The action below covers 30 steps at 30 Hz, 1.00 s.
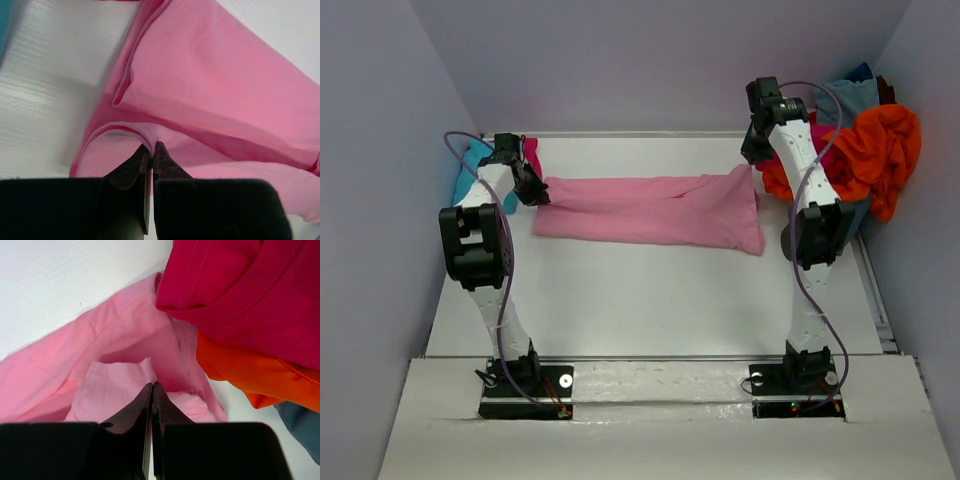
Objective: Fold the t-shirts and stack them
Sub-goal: Fold the rectangle-folded T-shirt at the center of the board.
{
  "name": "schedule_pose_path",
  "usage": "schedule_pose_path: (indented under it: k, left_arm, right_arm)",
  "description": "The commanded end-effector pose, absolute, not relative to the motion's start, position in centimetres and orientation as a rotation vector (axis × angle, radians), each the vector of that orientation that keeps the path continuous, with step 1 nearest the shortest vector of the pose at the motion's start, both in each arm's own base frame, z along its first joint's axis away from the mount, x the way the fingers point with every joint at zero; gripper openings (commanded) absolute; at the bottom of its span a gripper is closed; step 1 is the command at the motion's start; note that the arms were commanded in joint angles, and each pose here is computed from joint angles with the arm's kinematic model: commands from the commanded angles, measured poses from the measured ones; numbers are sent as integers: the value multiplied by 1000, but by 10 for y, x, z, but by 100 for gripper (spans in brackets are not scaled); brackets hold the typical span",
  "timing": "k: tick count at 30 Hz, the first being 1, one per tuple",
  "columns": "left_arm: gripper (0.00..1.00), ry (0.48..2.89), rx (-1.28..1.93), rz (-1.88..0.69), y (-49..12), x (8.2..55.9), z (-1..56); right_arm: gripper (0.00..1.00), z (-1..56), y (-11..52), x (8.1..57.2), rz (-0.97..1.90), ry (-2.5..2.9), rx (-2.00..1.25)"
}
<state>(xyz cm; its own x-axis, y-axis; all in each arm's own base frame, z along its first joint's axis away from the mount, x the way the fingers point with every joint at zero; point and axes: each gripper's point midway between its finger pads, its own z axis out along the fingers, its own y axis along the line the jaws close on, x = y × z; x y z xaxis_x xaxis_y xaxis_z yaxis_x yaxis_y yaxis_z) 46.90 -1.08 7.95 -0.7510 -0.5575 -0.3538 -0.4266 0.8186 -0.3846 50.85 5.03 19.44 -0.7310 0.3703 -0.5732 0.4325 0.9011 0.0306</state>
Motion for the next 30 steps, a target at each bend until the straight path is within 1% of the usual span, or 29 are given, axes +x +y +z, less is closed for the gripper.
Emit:
schedule_pose_path:
  k: [1, 12, 15, 16, 19, 20, 22, 25, 30]
  left_arm:
    - [6, 2534, -737, -361, -7, 474, 85]
    - [6, 2546, -744, -351, -6, 473, 77]
    - [9, 2546, -746, -351, -6, 474, 77]
    - [17, 2544, -746, -350, -6, 474, 77]
    - [38, 2550, -746, -342, -5, 473, 76]
    - [54, 2553, -737, -337, -9, 473, 77]
    - [64, 2549, -737, -329, -7, 473, 78]
    - [72, 2536, -737, -315, -5, 474, 83]
    - [74, 2489, -714, -296, -5, 476, 100]
  right_arm:
    - [7, 202, 46, 530, -116, 2397, 574]
    - [7, 177, 49, 535, -121, 2435, 553]
    - [7, 173, 49, 536, -126, 2437, 554]
    - [7, 171, 48, 535, -131, 2442, 553]
    - [7, 169, 49, 537, -126, 2444, 548]
    - [7, 167, 49, 536, -130, 2449, 544]
    - [7, 164, 49, 536, -129, 2456, 543]
    - [7, 162, 50, 536, -123, 2461, 543]
    - [7, 160, 51, 534, -119, 2467, 543]
